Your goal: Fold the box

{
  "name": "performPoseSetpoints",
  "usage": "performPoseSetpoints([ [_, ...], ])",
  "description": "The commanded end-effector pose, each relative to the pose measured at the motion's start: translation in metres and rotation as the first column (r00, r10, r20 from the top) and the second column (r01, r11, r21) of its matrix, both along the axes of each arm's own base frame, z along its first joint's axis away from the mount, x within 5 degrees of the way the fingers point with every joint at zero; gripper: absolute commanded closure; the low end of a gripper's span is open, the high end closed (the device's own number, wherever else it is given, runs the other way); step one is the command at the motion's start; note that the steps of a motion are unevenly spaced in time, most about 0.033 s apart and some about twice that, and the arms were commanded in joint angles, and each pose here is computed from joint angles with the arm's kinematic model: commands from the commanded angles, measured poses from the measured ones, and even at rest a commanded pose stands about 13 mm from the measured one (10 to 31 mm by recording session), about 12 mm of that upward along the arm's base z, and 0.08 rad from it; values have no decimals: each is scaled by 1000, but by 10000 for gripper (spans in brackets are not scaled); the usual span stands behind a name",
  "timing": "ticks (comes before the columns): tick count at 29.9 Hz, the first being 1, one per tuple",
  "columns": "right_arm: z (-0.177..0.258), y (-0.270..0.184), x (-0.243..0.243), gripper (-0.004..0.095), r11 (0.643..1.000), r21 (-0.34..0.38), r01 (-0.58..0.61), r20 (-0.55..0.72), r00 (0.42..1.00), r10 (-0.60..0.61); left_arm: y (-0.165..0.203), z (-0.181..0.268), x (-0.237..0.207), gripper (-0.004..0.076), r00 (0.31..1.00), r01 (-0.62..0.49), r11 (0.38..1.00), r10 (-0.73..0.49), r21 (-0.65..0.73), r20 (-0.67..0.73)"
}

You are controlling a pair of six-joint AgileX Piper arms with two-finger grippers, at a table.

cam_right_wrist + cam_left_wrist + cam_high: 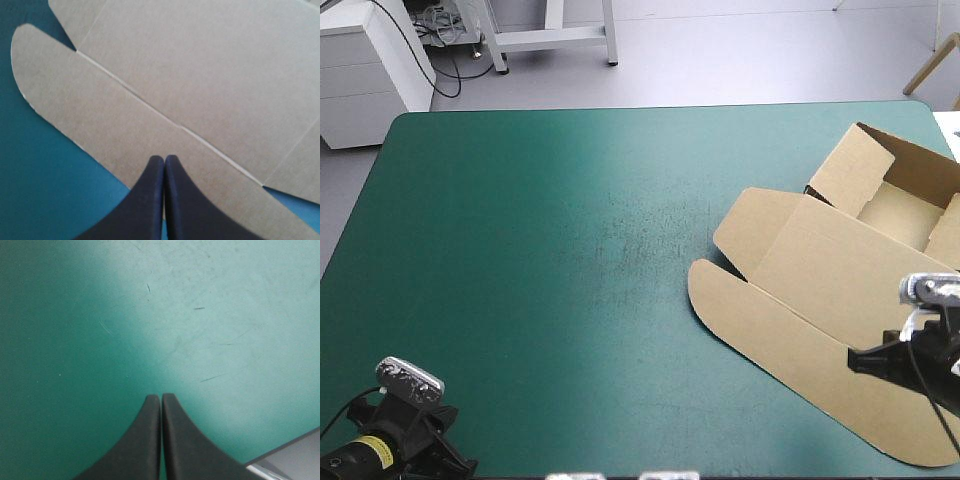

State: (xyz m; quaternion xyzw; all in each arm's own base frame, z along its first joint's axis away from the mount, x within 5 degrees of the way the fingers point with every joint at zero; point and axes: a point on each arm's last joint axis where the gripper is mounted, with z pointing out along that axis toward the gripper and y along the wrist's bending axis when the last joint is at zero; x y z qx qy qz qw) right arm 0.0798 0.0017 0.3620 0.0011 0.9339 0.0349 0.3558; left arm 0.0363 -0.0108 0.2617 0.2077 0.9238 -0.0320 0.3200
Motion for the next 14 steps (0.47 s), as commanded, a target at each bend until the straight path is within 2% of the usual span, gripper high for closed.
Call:
performPoseSetpoints([
  [1,-11,4,-10,926,1000,-6,-26,54,998,26,-2,9,4,734,999,-3,1000,4,-23,52],
  [8,-48,10,-39,926,998,-26,-55,62,997,56,-2,9,4,734,999,-3,1000,4,-23,52],
  [14,-60,13,-56,926,998,-44,-49,133,990,54,-2,9,4,734,999,-3,1000,4,-23,52],
])
